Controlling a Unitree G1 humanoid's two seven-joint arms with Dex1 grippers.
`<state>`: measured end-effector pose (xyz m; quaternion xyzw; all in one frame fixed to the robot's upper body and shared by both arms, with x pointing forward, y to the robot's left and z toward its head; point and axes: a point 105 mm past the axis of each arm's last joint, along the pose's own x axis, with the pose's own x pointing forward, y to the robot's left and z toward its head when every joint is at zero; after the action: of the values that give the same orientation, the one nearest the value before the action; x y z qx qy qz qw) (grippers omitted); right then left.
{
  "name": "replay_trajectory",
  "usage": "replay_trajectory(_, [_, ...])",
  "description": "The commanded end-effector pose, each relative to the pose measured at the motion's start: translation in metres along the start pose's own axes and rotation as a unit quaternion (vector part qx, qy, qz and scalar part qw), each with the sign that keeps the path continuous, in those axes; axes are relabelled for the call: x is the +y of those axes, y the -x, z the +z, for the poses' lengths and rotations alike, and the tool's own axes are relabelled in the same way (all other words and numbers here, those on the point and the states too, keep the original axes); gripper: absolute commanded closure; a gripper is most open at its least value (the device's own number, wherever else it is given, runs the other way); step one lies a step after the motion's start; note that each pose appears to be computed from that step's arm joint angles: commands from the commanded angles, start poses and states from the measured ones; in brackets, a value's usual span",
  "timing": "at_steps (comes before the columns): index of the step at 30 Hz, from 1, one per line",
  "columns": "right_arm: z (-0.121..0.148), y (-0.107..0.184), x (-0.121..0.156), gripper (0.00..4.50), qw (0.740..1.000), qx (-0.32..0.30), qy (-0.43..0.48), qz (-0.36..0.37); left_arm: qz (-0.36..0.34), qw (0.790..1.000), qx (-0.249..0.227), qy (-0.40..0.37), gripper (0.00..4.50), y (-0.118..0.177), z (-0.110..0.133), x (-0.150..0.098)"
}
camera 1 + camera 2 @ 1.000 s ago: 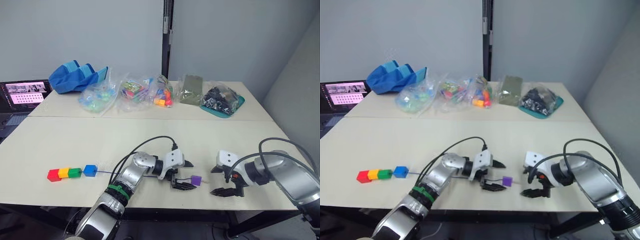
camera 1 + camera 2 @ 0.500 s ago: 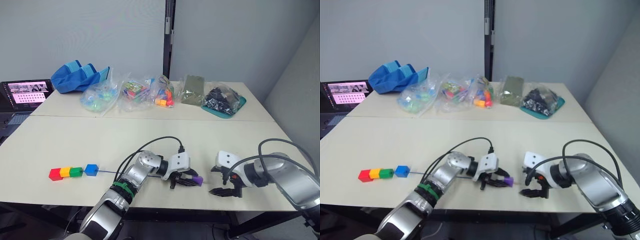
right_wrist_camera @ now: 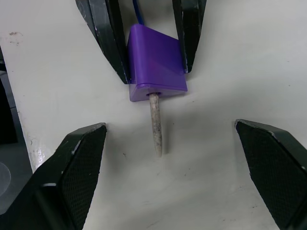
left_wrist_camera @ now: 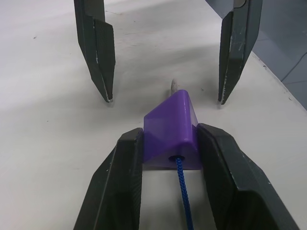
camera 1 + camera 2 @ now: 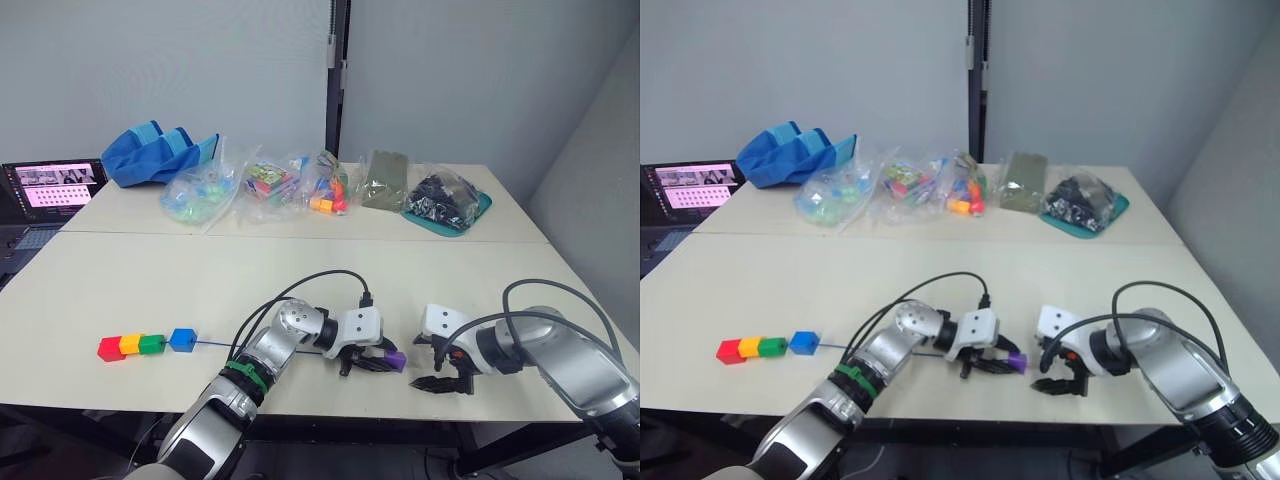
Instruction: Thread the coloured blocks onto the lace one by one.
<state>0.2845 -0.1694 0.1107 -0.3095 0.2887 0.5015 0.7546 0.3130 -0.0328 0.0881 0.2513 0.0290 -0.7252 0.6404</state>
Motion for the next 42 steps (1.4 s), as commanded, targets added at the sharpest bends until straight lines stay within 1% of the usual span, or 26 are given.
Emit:
replay_trajectory(1, [0.006, 0.003, -0.005, 0.00, 1.000, -0.006, 0.019, -0.013, -0.014, 0.998, 0.013, 0.053, 3.26, -0.002, -0.014, -0.010])
replay_trajectory(2, [0.006, 0.003, -0.005, 0.00, 1.000, -0.006, 0.019, -0.014, -0.017, 0.998, 0.010, 0.062, 2.21, -0.002, -0.013, -0.010])
replay_trajectory(3, [0.006, 0.003, -0.005, 0.00, 1.000, -0.006, 0.019, -0.015, -0.021, 0.998, 0.013, 0.062, 1.91, -0.002, -0.013, -0.011])
replay_trajectory(5, [0.005, 0.003, -0.005, 0.00, 1.000, -0.006, 0.019, -0.014, -0.017, 0.998, 0.031, 0.050, 1.24, -0.002, -0.015, -0.011])
replay_trajectory(6, [0.005, 0.003, -0.005, 0.00, 1.000, -0.005, 0.019, -0.014, -0.016, 0.998, 0.042, 0.045, 0.98, -0.001, -0.017, -0.011])
replay_trajectory(8, [0.004, 0.004, -0.005, 0.00, 1.000, -0.005, 0.019, -0.015, -0.024, 0.997, 0.057, 0.038, 0.26, -0.001, -0.018, -0.013])
replay_trajectory(9, [0.004, 0.004, -0.005, 0.00, 1.000, -0.005, 0.019, -0.015, -0.025, 0.997, 0.060, 0.040, 0.02, -0.002, -0.018, -0.013])
replay_trajectory(15, [0.005, 0.003, -0.005, 0.00, 1.000, -0.006, 0.021, -0.016, -0.022, 0.994, 0.094, 0.051, 0.02, -0.004, -0.018, -0.014])
replay_trajectory(18, [0.005, 0.003, -0.006, 0.00, 1.000, -0.007, 0.022, -0.016, -0.016, 0.992, 0.107, 0.057, 0.81, -0.006, -0.017, -0.014])
replay_trajectory(25, [0.006, 0.001, -0.004, 0.00, 1.000, -0.008, 0.023, -0.015, -0.022, 0.988, 0.137, 0.070, 3.13, -0.008, -0.021, -0.018])
replay_trajectory(26, [0.007, 0.001, -0.004, 0.00, 1.000, -0.008, 0.023, -0.015, -0.020, 0.987, 0.141, 0.073, 3.21, -0.007, -0.022, -0.018])
replay_trajectory(34, [0.005, 0.001, -0.005, 0.00, 0.999, -0.008, 0.028, -0.018, -0.018, 0.987, 0.141, 0.080, 3.21, -0.006, -0.023, -0.020])
replay_trajectory(38, [0.009, 0.002, -0.006, 0.00, 0.999, -0.015, 0.033, -0.022, -0.019, 0.987, 0.140, 0.082, 3.21, -0.005, -0.023, -0.020])
replay_trajectory(39, [0.010, 0.002, -0.006, 0.51, 0.999, -0.017, 0.032, -0.021, -0.019, 0.987, 0.139, 0.082, 3.21, -0.005, -0.024, -0.020])
replay_trajectory(42, [0.009, 0.001, -0.003, 1.48, 0.999, -0.015, 0.030, -0.011, -0.020, 0.987, 0.138, 0.083, 3.21, -0.005, -0.024, -0.021])
